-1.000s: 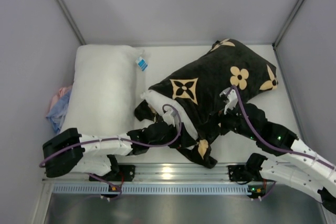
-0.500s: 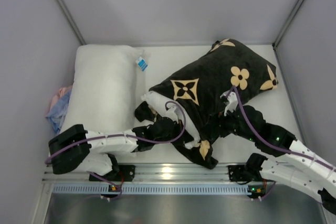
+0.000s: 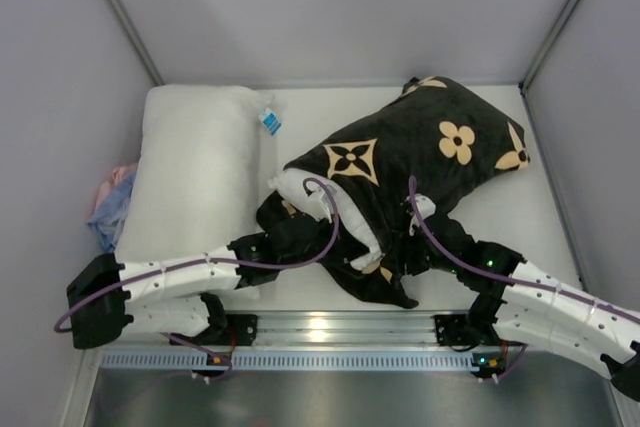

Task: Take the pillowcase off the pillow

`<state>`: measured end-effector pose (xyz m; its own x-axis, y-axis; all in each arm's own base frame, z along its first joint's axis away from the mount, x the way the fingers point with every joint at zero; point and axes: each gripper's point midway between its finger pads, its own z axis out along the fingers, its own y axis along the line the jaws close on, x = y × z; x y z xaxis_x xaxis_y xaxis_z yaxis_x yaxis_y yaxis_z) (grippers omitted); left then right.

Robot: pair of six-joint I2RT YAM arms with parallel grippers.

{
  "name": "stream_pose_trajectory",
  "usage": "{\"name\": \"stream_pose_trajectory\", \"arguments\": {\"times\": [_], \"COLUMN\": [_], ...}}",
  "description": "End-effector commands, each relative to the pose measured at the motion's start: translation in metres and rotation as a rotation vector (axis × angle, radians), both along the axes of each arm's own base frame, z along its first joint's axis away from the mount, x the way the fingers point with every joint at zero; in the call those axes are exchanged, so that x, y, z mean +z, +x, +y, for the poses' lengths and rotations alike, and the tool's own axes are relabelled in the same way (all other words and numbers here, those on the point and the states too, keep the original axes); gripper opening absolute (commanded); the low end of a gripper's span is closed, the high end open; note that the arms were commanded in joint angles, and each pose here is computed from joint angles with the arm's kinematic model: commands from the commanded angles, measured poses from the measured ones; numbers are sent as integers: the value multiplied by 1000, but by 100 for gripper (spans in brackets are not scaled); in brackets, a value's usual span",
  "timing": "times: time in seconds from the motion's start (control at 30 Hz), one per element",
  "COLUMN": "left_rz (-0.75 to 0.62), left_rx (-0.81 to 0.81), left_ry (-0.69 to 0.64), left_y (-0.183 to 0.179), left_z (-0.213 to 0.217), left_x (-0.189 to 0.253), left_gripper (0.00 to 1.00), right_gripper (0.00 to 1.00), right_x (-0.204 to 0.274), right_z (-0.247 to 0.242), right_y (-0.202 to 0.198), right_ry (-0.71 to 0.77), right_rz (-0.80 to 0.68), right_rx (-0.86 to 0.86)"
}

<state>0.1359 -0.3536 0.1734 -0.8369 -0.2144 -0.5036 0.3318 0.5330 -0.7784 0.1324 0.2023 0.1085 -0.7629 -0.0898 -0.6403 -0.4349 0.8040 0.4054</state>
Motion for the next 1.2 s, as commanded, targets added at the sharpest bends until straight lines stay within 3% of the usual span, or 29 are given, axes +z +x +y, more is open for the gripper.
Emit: {"name": "stream_pose_trajectory", "arguments": {"times": [0.0, 0.03, 0.13, 0.17, 0.27, 0.47, 0.53, 0.6, 0.63, 0.7, 0.73, 0.83, 0.9, 1.03, 1.13, 1.17], "left_rz": [-96, -92, -78, -75, -69, 1, 20, 17, 24, 28, 31, 38, 44, 57, 65, 71], "left_rx": [-44, -44, -85, -85, -75, 47, 68, 84, 89, 86, 84, 75, 77, 76, 77, 81], "left_ry": [-229, -243, -283, -291, -343, -339, -361, -384, -377, -364, -355, -304, -267, -244, -254, -261], "left_y": [-6, -8, -24, -26, -38, -43, -47, -48, -48, -48, -48, -47, -45, -44, -45, -46], "left_z": [-7, -6, 2, 6, 32, 84, 99, 108, 109, 108, 107, 101, 97, 93, 94, 95], "left_x": [85, 86, 93, 93, 96, 51, 41, 40, 35, 31, 30, 22, 16, 8, 5, 5], "left_gripper": [0, 0, 0, 0, 0, 0, 0, 0, 0, 0, 0, 0, 0, 0, 0, 0], "right_gripper": [44, 29, 4, 0, 0, 0, 0, 0, 2, 21, 37, 53, 57, 92, 100, 99], "right_x": [1, 1, 8, 12, 24, 20, 23, 26, 29, 48, 56, 103, 144, 194, 220, 207], "right_z": [8, 9, 7, -1, -15, -84, -90, -68, -54, -10, 1, 27, 38, 65, 85, 99], "right_y": [27, 32, 55, 66, 92, 135, 135, 128, 124, 97, 85, 49, 36, 20, 34, 45], "right_ry": [12, 8, -20, -40, -46, -110, -119, -68, -29, 68, 77, 71, 134, 258, 257, 207], "right_rz": [-58, -66, -118, -152, -174, -173, -192, -186, -184, -180, -192, -312, -374, -419, -463, -451], "right_rx": [-83, -105, -198, -263, -381, -624, -630, -489, -412, -162, -96, 24, 76, 233, 256, 268]}}
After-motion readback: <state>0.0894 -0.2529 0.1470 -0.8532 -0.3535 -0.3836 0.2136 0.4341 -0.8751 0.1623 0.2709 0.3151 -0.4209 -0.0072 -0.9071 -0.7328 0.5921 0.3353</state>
